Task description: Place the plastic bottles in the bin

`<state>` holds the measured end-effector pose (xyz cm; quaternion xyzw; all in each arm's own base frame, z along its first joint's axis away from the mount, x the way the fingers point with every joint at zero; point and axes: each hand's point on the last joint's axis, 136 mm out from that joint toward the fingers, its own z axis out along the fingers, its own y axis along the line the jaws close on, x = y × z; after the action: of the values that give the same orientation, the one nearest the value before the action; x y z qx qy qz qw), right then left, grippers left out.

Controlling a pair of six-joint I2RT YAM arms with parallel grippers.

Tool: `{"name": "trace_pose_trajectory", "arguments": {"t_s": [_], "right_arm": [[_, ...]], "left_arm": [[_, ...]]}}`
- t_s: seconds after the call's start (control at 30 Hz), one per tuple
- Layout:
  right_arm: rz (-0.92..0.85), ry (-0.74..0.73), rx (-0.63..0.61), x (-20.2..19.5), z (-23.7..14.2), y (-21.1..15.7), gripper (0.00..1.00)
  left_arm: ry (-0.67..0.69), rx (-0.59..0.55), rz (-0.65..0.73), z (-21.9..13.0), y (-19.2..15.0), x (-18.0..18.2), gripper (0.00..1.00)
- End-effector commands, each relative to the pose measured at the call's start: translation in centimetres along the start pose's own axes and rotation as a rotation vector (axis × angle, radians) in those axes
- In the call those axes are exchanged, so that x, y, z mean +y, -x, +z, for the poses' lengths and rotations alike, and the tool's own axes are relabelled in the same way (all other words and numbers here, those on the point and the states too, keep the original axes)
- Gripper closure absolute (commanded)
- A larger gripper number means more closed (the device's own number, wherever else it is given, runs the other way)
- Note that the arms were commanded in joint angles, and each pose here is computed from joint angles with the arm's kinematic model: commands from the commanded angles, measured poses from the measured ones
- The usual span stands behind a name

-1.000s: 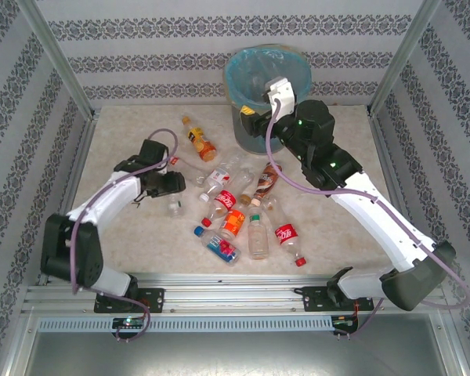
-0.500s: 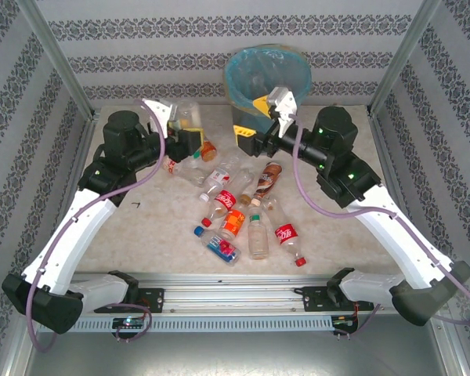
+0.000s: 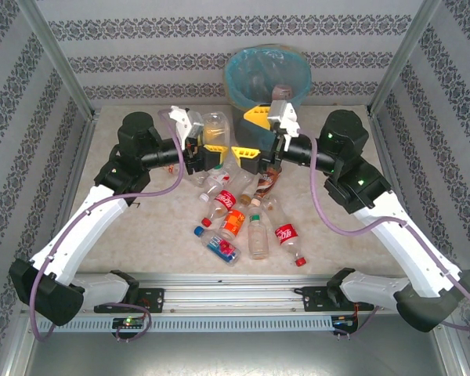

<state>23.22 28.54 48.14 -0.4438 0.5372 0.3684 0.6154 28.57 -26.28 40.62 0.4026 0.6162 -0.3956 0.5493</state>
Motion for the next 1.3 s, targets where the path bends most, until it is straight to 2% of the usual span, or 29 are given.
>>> {"name": "trace_pose_trajectory", "arguments": {"t_s": [0.0, 0.23, 0.5, 0.73, 1.0, 1.27], "right_arm": [[0.008, 0.035, 0.017, 0.3, 1.1, 0.1, 0.17], [0.081, 0.097, 0.055, 0.7, 2.9, -0.4, 0.12], [0.123, 0.217, 0.083, 2.6, 2.9, -0.8, 0.1], [0.162, 0.329, 0.073, 4.1, 3.0, 0.0, 0.19], [0.158, 0.333, 0.093, 4.3, 3.7, -0.4, 0.21], [0.112, 0.268, 0.11, 3.5, 3.8, -0.7, 0.36]], "left_arm": [[-0.104, -0.042, 0.115, -0.6, 1.7, -2.8, 0.64], [-0.215, -0.05, 0.153, -1.2, 2.4, -5.2, 0.64], [-0.242, -0.057, 0.174, -2.2, 2.7, -6.6, 0.62], [-0.307, -0.055, 0.135, -2.6, 3.2, -7.8, 0.62], [-0.329, -0.029, 0.117, -2.6, 2.7, -8.0, 0.62], [-0.313, -0.012, 0.083, -2.1, 2.0, -7.4, 0.62]]}}
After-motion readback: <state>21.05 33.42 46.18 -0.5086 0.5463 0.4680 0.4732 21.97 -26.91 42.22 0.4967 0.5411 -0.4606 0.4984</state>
